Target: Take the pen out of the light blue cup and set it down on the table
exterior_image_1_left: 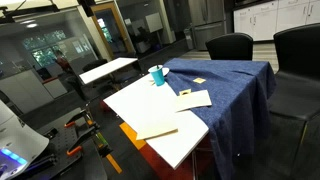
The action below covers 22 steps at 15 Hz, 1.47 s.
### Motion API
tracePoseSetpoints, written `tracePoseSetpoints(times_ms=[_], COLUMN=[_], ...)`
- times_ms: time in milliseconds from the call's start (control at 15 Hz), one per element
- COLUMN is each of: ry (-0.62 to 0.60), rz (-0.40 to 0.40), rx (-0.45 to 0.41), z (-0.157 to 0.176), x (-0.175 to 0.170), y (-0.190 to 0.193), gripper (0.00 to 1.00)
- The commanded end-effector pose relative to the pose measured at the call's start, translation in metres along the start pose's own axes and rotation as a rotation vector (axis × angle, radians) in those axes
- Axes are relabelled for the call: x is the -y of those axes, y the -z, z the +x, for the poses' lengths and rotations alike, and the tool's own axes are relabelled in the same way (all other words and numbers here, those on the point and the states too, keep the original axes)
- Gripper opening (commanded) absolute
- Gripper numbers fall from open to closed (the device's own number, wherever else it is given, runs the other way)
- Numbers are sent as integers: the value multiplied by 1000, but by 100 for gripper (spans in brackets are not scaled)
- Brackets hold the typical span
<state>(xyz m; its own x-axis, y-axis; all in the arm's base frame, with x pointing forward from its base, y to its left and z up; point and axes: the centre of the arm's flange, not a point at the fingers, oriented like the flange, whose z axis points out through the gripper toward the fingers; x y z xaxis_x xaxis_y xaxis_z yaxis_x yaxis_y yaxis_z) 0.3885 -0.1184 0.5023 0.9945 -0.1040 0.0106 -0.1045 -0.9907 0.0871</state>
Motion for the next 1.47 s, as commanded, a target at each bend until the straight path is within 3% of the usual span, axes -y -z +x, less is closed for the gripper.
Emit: tracePoseSetpoints(times_ms=[0, 533, 1067, 1400], ry=[0, 25, 152, 250], rz=[0, 10, 24, 95], rx=[0, 2, 43, 54], z=[0, 5, 38, 63], x=[0, 5, 53, 87], y=[0, 0, -16, -32], gripper=[100, 100, 100, 100])
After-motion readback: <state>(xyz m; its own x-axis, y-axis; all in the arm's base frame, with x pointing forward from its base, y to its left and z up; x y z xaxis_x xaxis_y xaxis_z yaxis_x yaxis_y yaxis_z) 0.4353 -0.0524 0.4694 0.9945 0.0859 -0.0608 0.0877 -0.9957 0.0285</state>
